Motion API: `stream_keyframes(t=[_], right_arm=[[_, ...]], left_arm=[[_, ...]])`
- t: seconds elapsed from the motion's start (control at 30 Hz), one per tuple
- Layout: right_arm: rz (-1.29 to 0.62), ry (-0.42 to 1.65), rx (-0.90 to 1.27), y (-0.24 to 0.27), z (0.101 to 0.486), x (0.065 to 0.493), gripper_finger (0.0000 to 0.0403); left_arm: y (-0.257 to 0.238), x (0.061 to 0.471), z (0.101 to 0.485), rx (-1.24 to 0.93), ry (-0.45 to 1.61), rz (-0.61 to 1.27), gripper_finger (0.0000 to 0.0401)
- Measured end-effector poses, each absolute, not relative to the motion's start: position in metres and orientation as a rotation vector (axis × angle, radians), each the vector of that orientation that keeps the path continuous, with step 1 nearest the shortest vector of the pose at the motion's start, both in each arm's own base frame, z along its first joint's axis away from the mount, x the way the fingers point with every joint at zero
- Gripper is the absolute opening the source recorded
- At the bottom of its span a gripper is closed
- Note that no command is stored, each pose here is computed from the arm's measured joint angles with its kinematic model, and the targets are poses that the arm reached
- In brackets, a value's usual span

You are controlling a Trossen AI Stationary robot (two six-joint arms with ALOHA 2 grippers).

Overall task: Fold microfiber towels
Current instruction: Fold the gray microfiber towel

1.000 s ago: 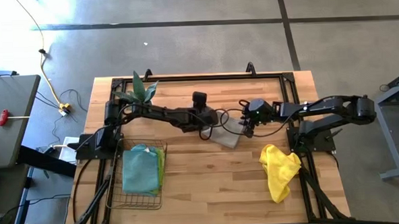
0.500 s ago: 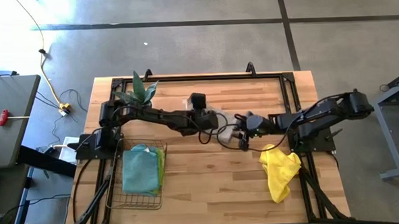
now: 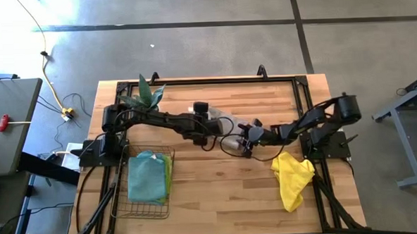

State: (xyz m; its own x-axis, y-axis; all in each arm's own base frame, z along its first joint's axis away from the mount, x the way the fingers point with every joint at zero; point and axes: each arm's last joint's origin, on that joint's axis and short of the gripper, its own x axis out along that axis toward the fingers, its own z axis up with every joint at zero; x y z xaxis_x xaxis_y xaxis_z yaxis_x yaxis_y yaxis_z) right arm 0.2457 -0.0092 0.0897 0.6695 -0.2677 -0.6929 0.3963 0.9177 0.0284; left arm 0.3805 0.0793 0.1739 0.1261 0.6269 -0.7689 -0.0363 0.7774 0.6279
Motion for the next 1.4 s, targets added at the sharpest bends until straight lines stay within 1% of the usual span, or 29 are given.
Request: stream_keyframes(t=[0.13, 0.23, 0.4, 0.57, 0.77, 0.93, 1.03, 1.17, 1.27, 1.4], right_arm=[[-0.339, 0.826, 0.124, -0.008, 0.087, 0.241, 0.0129], [-0.299, 0.864, 0.070, -0.008, 0.091, 0.237, 0.0125], [-0.229, 0.917, 0.020, -0.006, 0.100, 0.228, 0.0106], [-0.220, 0.958, 0.009, -0.006, 0.106, 0.220, 0.0083], [-0.226, 1.013, 0.002, -0.007, 0.106, 0.215, 0.0065], [-0.209, 0.992, -0.030, -0.007, 0.107, 0.216, 0.0058], [-0.208, 0.964, -0.027, -0.007, 0.112, 0.216, 0.0058], [-0.214, 0.943, 0.010, -0.006, 0.122, 0.210, 0.0057], [-0.205, 0.897, 0.089, -0.005, 0.134, 0.207, 0.0058], [-0.212, 0.795, 0.258, 0.000, 0.145, 0.209, 0.0058]], left_arm=[[0.078, 0.379, 0.165, 0.401, 1.359, 0.339, 0.0103], [0.081, 0.380, 0.152, 0.357, 1.352, 0.273, 0.0103], [0.089, 0.378, 0.146, 0.350, 1.378, 0.297, 0.0098], [0.097, 0.376, 0.146, 0.316, 1.385, 0.304, 0.0094], [0.097, 0.364, 0.139, 0.192, 1.494, 0.210, 0.0094], [0.091, 0.366, 0.139, 0.181, 1.490, 0.213, 0.0094], [0.084, 0.370, 0.146, 0.199, 1.494, 0.208, 0.0094], [0.074, 0.376, 0.160, 0.226, 1.502, 0.190, 0.0094], [0.068, 0.383, 0.169, 0.265, 1.475, 0.168, 0.0094], [0.072, 0.393, 0.168, 0.296, 1.352, 0.232, 0.0094]])
